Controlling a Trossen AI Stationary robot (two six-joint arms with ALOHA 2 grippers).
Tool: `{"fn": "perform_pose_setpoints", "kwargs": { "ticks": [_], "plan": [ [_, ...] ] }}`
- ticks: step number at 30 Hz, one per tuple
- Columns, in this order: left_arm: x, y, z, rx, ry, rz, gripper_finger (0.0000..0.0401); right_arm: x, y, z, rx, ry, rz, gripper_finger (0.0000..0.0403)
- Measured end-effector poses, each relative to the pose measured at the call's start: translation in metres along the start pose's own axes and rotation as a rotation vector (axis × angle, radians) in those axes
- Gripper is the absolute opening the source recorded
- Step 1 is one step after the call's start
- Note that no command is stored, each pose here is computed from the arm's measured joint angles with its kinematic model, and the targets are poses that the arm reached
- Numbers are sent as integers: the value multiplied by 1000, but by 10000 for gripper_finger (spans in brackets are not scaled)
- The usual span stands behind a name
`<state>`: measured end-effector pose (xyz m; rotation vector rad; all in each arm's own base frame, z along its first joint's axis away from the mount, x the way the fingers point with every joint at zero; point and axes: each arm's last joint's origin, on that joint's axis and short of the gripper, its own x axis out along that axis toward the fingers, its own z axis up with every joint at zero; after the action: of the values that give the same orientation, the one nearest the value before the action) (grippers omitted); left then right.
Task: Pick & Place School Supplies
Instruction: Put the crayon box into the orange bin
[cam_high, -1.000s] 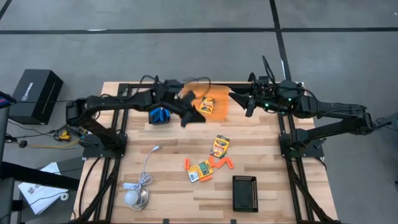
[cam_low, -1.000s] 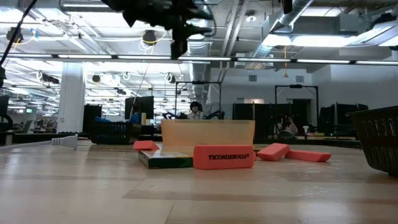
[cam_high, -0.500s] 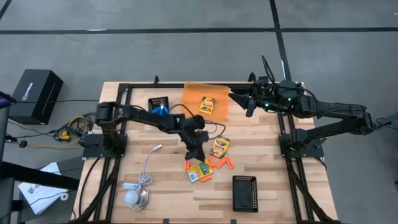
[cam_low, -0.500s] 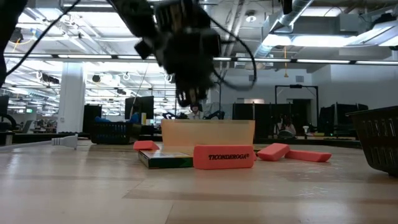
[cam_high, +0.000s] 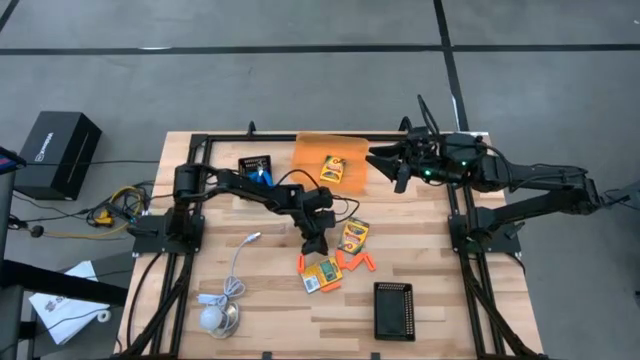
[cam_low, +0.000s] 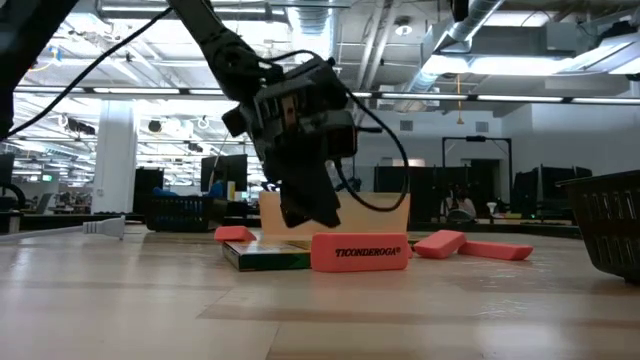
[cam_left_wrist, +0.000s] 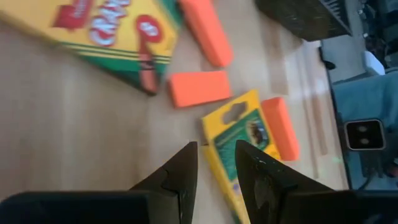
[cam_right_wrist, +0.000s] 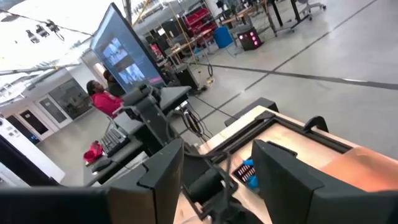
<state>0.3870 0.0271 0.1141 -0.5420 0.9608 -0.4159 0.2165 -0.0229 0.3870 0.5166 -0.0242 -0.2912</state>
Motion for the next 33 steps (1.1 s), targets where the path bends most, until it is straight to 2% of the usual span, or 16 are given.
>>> {"fn": "perform_pose_setpoints", "kwargs": {
  "ticks": [5,22,28,33],
  "plan": [
    [4,5,-2,-12,8,5,103,0,0,0,-2,1,-1,182],
    [12,-3,1,-4,-37,31,103,0,0,0,-9,-1,0,182],
    [31,4,6,-21,-27,19,103,0,0,1,-6,-7,3,182],
    [50,0,17,8,-13,-30,103,0,0,1,-1,-6,3,182]
  ]
}}
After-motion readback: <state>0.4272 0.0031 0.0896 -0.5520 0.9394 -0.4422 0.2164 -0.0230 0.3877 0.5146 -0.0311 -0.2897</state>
